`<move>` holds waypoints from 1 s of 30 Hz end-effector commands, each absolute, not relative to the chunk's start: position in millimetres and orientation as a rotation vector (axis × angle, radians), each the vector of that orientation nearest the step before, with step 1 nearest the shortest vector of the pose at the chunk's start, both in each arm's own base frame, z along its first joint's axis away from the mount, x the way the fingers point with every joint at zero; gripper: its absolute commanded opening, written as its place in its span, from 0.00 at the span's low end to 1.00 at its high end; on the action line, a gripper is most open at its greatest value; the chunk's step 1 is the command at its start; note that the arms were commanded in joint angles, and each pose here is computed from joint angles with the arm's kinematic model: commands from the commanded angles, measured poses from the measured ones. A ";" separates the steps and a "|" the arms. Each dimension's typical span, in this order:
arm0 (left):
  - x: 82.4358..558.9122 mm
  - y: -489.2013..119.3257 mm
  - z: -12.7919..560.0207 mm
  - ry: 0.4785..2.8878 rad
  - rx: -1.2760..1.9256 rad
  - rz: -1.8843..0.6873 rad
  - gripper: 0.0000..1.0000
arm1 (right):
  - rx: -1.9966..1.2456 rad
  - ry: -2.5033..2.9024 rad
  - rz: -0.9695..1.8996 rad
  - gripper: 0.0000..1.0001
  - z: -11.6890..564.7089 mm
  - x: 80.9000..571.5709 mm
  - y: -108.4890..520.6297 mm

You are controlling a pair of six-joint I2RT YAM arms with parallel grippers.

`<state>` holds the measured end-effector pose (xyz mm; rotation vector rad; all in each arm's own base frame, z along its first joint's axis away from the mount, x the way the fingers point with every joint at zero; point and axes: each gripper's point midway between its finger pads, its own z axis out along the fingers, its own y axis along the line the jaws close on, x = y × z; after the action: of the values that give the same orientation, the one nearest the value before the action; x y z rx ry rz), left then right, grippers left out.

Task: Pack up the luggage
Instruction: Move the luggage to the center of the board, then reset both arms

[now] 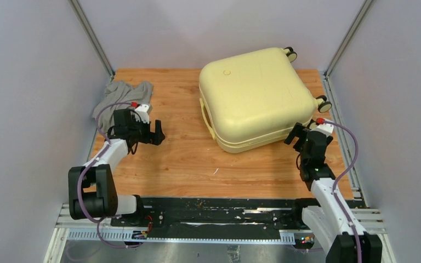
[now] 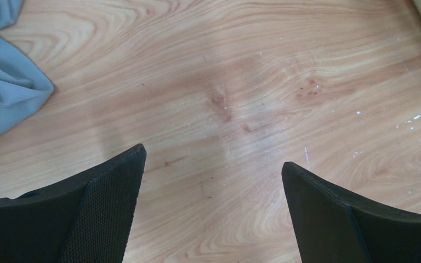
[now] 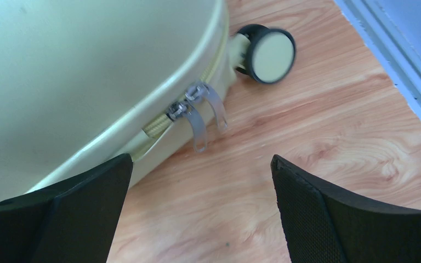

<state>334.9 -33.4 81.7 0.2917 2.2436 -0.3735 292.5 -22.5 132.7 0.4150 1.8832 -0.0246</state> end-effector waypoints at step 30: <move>341.3 -35.2 107.8 1.566 0.274 -0.044 1.00 | -0.040 1.785 -0.292 1.00 73.5 344.3 -16.0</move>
<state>339.9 -31.4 86.3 0.2457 1.6885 -0.1560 323.2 -17.7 36.1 -0.0270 1.8994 -0.2669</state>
